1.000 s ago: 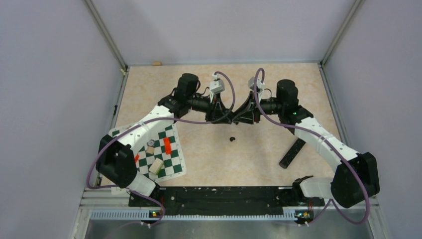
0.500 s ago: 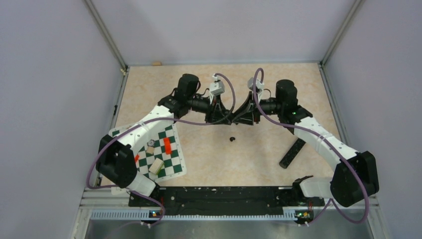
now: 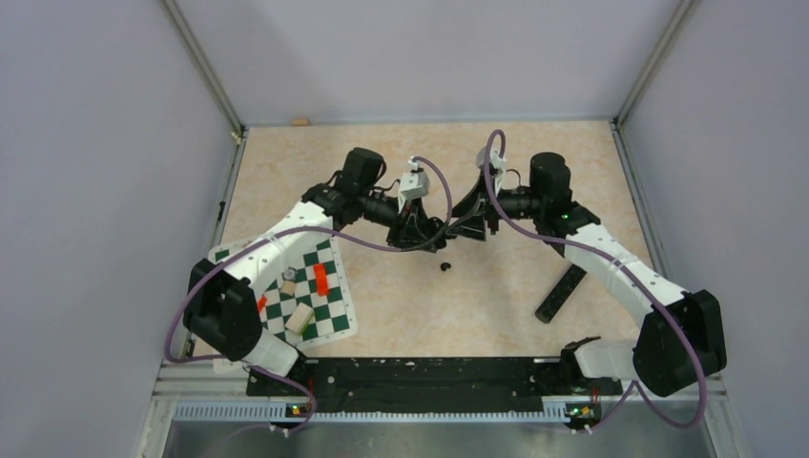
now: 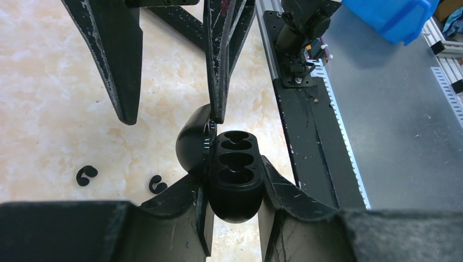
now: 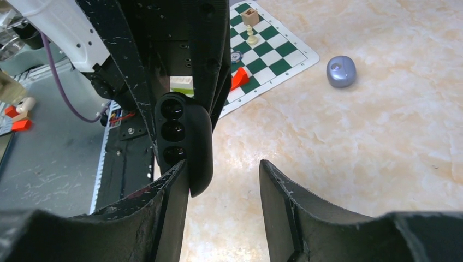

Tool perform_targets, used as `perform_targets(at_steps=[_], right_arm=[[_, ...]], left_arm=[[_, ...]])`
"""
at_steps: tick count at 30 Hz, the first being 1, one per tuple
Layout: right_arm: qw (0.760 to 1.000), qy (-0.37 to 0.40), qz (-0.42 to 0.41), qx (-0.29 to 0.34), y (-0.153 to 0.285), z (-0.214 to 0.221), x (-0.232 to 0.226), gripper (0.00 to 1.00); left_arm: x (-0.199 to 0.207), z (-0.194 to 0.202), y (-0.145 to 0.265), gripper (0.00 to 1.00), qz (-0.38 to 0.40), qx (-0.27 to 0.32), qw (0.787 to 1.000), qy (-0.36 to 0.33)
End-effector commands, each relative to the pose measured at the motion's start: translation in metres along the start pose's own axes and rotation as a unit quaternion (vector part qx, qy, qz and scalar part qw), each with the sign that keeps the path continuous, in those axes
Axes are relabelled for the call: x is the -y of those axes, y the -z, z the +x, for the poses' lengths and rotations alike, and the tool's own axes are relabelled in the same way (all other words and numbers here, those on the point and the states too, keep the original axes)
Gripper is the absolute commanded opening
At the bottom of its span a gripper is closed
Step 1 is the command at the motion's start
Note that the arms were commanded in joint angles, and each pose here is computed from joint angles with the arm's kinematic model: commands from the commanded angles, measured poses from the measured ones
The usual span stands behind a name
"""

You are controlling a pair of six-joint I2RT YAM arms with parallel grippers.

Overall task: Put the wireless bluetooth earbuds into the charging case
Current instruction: Open the charging case to the charging case.

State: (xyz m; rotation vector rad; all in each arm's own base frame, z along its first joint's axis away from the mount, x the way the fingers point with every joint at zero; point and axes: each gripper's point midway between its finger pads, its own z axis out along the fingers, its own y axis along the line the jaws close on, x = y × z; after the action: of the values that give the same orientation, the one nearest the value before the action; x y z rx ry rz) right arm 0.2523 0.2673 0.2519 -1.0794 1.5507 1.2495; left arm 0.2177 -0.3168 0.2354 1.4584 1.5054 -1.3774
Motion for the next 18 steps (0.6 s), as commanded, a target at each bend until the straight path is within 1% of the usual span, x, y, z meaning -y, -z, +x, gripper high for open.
perform_targets(at_steps=[1,3,6,9,12,13,14,18], right_arm=[[0.999,0.034,0.021,0.014,0.008,-0.014,0.004,0.50],[0.999,0.038,-0.001,0.016,0.010,-0.020,-0.006,0.54],[0.998,0.052,-0.030,0.022,0.016,-0.031,-0.024,0.63],[0.997,0.072,-0.024,0.025,0.022,-0.041,-0.030,0.77],[0.993,0.113,-0.018,0.024,0.029,-0.044,-0.033,0.87],[0.992,0.127,-0.016,0.021,0.030,-0.043,-0.034,0.94],[0.990,0.136,-0.013,0.020,0.031,-0.041,-0.033,0.99],[0.989,0.143,0.025,0.012,0.030,-0.032,-0.015,0.99]], left_arm=[[0.012,-0.024,0.005,0.00,0.013,0.018,0.998,-0.051],[0.011,-0.024,0.006,0.00,0.008,0.017,0.998,-0.052],[0.007,-0.024,0.007,0.00,-0.003,0.014,0.999,-0.053],[0.002,-0.026,0.012,0.00,-0.017,0.014,0.998,-0.055],[-0.002,-0.027,0.020,0.00,-0.030,0.017,0.998,-0.055],[-0.004,-0.027,0.024,0.00,-0.035,0.018,0.998,-0.055],[-0.006,-0.027,0.028,0.00,-0.041,0.019,0.997,-0.055],[-0.018,-0.024,0.059,0.00,-0.082,0.022,0.995,-0.046]])
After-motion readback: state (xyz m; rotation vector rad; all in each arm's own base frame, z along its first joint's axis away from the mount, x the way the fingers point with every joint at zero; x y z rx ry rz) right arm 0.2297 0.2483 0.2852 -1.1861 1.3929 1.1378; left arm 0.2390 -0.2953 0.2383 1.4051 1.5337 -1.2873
